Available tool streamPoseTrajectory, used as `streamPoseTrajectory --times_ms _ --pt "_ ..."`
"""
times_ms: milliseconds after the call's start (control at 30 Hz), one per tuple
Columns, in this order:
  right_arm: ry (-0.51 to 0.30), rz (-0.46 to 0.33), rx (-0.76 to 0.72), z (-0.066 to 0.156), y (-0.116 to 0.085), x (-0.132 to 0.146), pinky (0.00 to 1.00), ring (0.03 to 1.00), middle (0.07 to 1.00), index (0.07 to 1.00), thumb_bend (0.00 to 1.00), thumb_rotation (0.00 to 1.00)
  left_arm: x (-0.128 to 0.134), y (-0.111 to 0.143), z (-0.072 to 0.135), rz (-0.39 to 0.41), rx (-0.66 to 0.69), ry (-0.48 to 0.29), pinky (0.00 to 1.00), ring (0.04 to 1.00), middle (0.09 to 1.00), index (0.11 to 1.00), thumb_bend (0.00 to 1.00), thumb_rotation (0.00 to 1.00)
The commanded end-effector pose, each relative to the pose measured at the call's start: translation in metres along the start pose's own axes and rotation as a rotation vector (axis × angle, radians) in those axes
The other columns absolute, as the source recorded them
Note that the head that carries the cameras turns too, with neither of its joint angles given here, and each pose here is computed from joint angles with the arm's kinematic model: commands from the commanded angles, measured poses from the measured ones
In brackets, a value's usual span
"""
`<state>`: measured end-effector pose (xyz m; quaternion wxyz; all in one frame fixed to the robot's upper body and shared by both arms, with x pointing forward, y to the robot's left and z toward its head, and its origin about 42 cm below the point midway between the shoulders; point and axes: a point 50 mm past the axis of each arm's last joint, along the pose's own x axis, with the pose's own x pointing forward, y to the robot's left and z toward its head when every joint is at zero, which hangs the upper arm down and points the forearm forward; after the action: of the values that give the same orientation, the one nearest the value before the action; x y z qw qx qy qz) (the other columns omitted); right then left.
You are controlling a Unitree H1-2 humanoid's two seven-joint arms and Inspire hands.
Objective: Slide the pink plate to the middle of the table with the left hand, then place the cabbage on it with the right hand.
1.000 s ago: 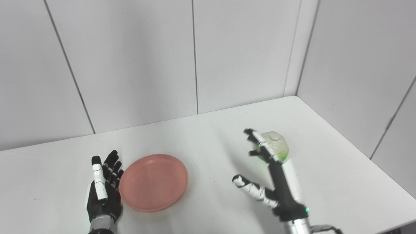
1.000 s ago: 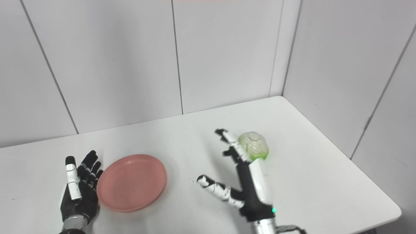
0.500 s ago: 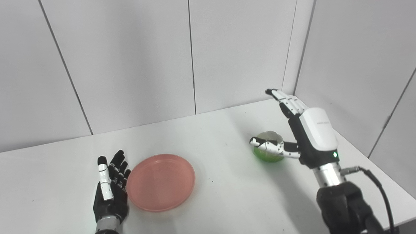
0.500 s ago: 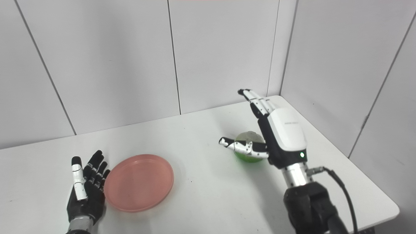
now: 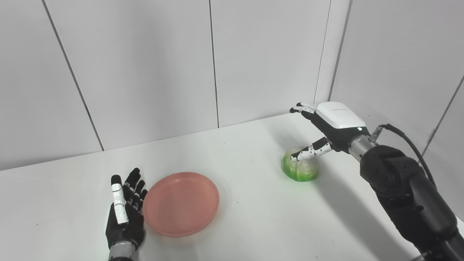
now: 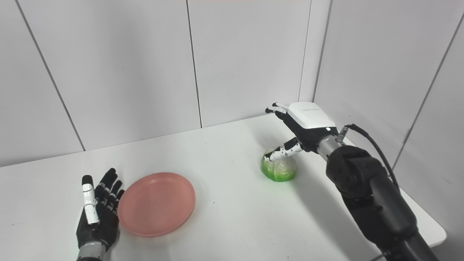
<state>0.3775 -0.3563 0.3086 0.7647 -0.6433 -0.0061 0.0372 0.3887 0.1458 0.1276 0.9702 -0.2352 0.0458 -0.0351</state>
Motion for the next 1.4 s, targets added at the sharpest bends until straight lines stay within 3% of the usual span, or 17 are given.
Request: streamPoseTrajectory --times_ms 0,300,633,800,867,1000,1267,1367 --pt "-0.015 -0.024 -0.058 -0.003 -0.027 0.01 0.7 0.915 0.929 0.862 1.0 0.27 -0.008 0.008 -0.024 0.049 0.002 0.107 1.0 0.967 0.948 0.794 0.74 0.91" --pt "0.084 0.225 -0.148 -0.007 -0.032 0.049 0.74 0.91 0.924 0.848 1.0 0.22 -0.009 0.006 -0.025 0.056 0.016 0.107 1.0 0.952 0.94 0.788 0.75 0.9" --pt "0.119 0.352 -0.135 -0.007 -0.014 0.075 0.7 0.852 0.885 0.84 1.0 0.21 -0.012 0.006 -0.028 0.057 0.005 0.109 1.0 0.954 0.948 0.784 0.75 0.89" --pt "0.115 0.37 -0.103 -0.013 -0.001 0.077 0.71 0.875 0.909 0.841 1.0 0.2 -0.014 0.007 -0.029 0.06 0.004 0.111 1.0 0.947 0.953 0.801 0.74 0.9" --pt "0.076 0.331 -0.054 -0.018 0.006 0.075 0.65 0.795 0.854 0.83 1.0 0.19 -0.015 0.007 -0.03 0.066 0.0 0.111 1.0 0.936 0.944 0.786 0.74 0.89" --pt "0.038 0.286 -0.027 -0.025 0.017 0.073 0.63 0.748 0.812 0.829 1.0 0.2 -0.015 0.008 -0.033 0.074 0.015 0.107 0.99 0.914 0.927 0.77 0.74 0.89" --pt "0.06 0.356 -0.075 -0.026 0.034 0.078 0.63 0.751 0.827 0.819 1.0 0.16 -0.015 0.011 -0.033 0.079 -0.021 0.115 1.0 0.932 0.941 0.783 0.73 0.88" --pt "0.048 0.359 -0.068 -0.023 0.04 0.077 0.55 0.678 0.789 0.807 1.0 0.15 -0.016 0.012 -0.035 0.081 -0.021 0.116 1.0 0.928 0.943 0.776 0.74 0.88"
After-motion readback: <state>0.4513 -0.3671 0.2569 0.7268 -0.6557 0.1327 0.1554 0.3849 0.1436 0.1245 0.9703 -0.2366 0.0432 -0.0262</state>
